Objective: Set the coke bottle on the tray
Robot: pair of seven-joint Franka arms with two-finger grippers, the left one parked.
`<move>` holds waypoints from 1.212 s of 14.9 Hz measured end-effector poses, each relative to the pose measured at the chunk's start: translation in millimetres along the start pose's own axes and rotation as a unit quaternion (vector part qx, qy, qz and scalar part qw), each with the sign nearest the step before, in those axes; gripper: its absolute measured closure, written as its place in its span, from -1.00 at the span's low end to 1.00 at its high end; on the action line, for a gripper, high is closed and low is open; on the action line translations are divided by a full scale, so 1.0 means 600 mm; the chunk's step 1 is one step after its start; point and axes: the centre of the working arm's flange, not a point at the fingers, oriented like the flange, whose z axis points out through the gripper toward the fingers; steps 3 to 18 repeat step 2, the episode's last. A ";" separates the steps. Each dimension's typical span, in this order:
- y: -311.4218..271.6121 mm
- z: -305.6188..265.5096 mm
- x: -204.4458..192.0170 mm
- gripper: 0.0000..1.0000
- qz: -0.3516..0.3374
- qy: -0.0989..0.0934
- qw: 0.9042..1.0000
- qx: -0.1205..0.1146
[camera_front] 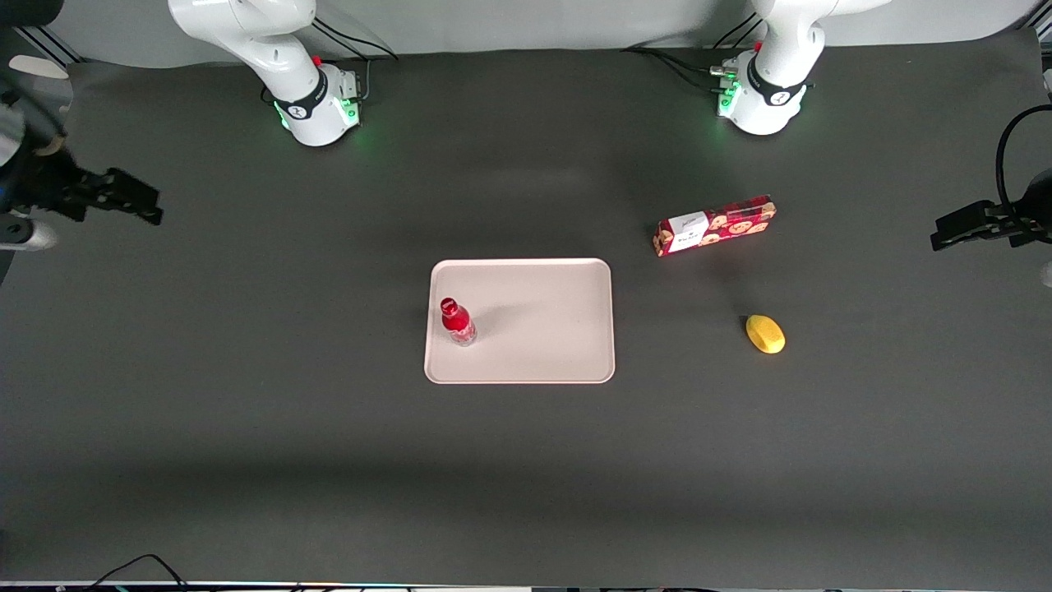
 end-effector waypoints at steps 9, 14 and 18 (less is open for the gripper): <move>0.034 0.036 0.011 -1.00 0.007 -0.002 1.000 0.001; 0.034 0.036 0.011 -1.00 0.007 -0.002 1.000 0.001; 0.034 0.036 0.011 -1.00 0.007 -0.002 1.000 0.001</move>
